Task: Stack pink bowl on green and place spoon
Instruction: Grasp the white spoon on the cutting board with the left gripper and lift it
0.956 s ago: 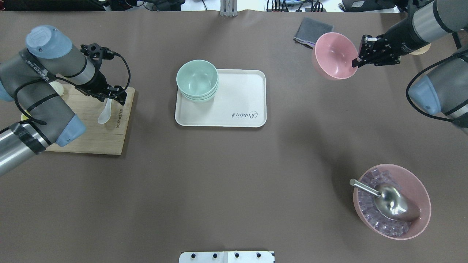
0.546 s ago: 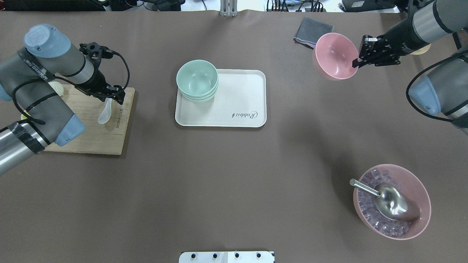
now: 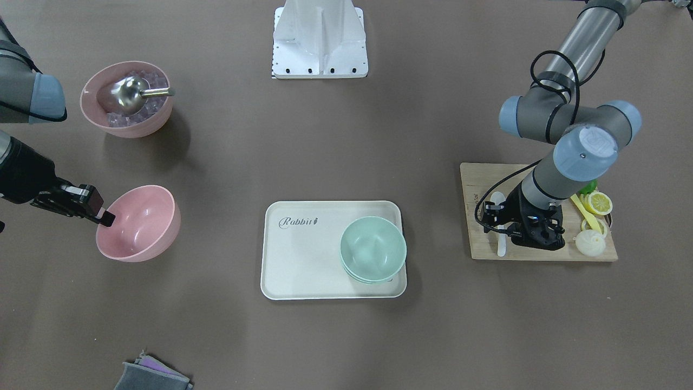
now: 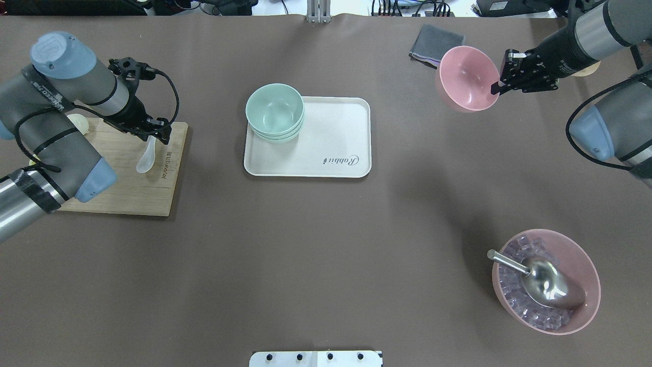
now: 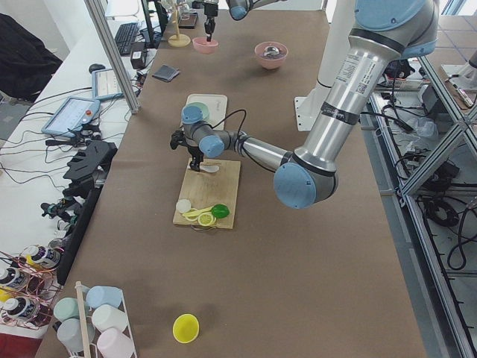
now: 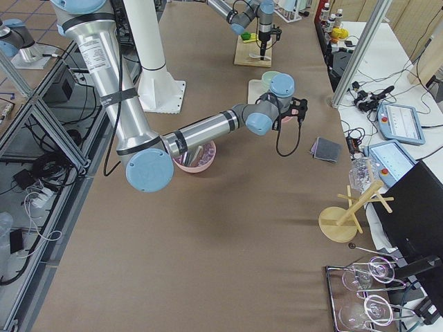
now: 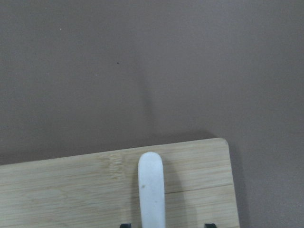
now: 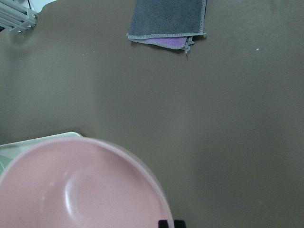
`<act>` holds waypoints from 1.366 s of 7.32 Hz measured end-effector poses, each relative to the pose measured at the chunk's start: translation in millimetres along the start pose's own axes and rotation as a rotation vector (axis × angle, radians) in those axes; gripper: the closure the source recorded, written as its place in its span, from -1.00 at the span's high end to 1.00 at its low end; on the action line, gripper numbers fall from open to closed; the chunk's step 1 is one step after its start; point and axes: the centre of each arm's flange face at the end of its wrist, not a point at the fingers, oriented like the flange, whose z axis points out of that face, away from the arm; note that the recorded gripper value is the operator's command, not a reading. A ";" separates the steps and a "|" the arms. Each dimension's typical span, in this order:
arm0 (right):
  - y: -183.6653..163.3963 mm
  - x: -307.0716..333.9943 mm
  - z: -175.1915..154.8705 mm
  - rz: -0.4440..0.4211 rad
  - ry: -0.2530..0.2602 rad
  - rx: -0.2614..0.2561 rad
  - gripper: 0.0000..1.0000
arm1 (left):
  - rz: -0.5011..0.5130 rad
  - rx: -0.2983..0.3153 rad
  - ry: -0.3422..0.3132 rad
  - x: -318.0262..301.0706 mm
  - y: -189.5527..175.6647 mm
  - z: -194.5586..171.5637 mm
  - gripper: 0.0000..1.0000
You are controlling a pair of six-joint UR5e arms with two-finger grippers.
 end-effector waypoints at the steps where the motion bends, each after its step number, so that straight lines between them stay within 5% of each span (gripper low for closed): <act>1: -0.1 0.2 0.1 0.000 0.000 0.000 -1.00 | 0.002 0.001 0.000 -1.5 -0.9 -1.4 0.12; 7: -0.8 2.0 1.4 0.003 0.003 -0.001 -1.00 | 0.017 0.000 -0.007 -4.6 -0.7 0.1 -0.01; 10: -1.4 3.7 2.3 0.006 0.005 -0.001 -1.00 | 0.016 -0.002 -0.008 -4.6 -0.2 1.5 -0.43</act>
